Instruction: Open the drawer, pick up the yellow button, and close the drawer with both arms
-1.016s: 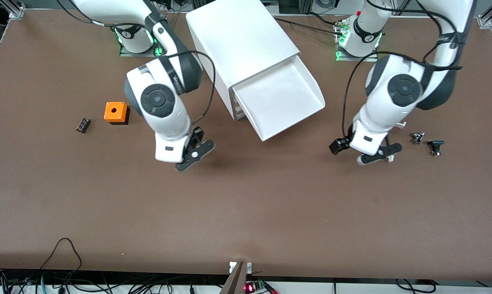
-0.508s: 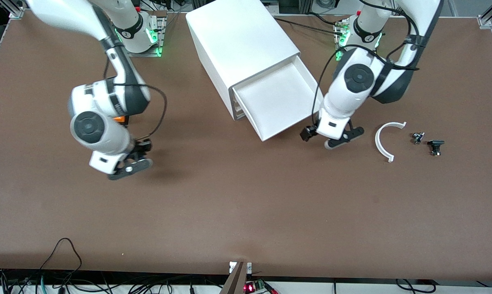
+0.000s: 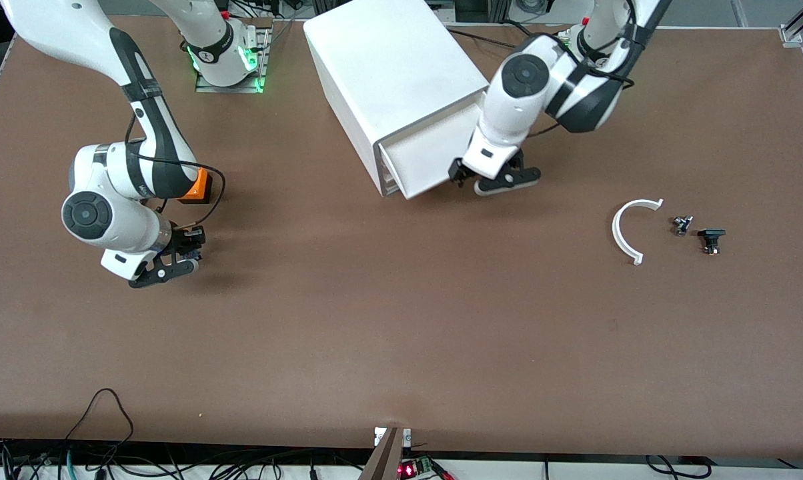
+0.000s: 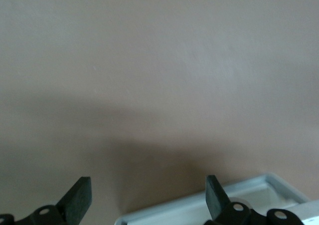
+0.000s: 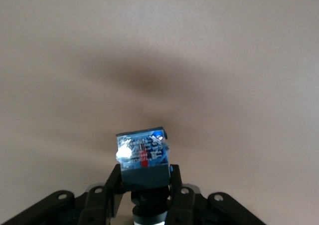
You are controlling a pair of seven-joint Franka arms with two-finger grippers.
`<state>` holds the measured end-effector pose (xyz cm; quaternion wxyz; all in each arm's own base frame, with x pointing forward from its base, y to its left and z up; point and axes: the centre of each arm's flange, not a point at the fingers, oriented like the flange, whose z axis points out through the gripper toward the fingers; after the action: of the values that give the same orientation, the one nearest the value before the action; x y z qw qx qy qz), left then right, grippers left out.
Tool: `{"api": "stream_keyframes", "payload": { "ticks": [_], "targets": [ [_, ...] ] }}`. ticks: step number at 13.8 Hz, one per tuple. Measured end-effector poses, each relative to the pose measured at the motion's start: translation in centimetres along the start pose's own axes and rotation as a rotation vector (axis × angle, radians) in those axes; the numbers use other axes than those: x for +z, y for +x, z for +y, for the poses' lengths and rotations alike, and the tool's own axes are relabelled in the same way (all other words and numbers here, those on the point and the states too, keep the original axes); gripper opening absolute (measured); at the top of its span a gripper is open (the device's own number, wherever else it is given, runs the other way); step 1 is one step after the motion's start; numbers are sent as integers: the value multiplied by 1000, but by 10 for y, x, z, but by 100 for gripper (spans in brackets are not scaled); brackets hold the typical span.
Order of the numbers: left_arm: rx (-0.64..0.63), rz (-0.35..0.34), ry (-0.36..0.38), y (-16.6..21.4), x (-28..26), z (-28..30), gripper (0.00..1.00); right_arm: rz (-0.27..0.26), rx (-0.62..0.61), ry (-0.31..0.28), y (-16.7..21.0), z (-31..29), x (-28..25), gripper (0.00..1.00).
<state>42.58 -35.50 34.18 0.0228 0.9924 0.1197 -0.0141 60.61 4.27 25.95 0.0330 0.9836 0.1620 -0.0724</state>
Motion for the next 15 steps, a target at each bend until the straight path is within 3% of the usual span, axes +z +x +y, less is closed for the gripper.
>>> {"api": "stream_keyframes", "payload": {
  "ticks": [3,8,10,13,15],
  "targets": [
    [75,-1,8,-40,1,17,100,42,-43,5,-25,14,41,41],
    [127,-3,14,-67,2,27,100,78,-165,2,-51,27,71,41],
    [132,-2,15,-70,2,28,100,85,-160,0,-52,32,67,56],
    [123,1,17,-66,1,25,100,127,-143,-10,-46,26,43,87],
    [66,42,23,-29,-8,3,100,163,-107,-11,-36,9,15,100]
  ]
}}
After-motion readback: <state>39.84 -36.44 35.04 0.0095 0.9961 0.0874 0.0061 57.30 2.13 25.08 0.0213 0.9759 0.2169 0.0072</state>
